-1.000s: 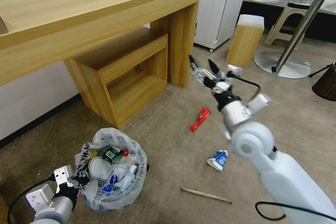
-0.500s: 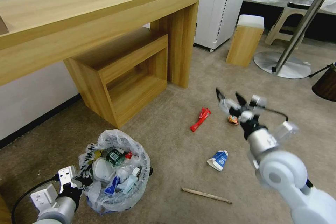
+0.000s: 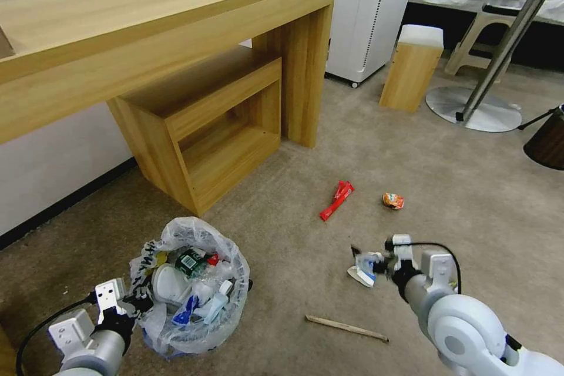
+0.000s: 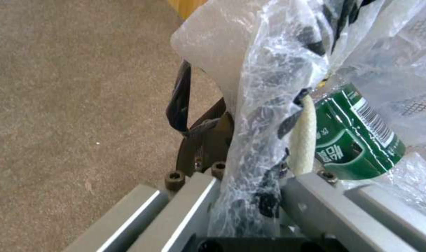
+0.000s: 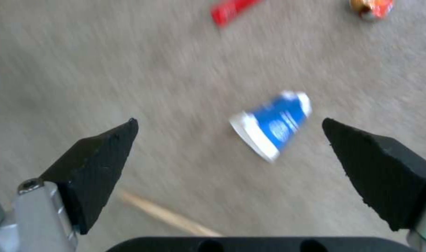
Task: Pick up the trash bin and place the garbage on the floor into it.
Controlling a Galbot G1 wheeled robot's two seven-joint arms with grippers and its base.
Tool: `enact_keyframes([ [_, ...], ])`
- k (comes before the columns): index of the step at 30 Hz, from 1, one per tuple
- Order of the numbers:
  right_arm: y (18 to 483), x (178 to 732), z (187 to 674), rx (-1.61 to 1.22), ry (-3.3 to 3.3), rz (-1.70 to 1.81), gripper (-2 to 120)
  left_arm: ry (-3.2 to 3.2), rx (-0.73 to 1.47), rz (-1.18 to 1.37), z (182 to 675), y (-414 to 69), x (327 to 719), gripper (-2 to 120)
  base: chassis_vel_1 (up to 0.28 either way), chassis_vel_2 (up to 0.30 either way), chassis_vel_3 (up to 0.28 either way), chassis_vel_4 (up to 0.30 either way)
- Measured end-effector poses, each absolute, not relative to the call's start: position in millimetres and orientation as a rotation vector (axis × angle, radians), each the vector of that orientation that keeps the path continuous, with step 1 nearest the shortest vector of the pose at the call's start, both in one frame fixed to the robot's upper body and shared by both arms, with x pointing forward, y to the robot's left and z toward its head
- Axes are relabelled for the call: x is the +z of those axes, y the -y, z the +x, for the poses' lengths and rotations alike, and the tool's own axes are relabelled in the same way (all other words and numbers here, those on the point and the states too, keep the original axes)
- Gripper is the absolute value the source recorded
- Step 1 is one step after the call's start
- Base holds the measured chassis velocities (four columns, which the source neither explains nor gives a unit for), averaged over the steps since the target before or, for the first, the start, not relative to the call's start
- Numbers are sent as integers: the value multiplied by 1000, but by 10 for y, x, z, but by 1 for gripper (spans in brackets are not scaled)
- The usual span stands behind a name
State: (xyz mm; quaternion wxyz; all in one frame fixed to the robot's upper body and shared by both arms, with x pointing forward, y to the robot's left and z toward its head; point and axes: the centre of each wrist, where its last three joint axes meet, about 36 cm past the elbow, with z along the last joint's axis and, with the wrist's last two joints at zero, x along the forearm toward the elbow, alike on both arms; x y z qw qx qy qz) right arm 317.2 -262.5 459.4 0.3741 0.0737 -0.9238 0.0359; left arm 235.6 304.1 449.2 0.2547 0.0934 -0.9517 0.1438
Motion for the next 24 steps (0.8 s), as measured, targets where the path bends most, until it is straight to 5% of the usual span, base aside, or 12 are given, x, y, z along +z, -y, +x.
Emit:
enact_keyframes([
  [24, 3356, 3436, 3260, 717, 2148, 557, 100, 2562, 428, 252, 2672, -3090, 4263, 0, 0, 0, 0, 0],
])
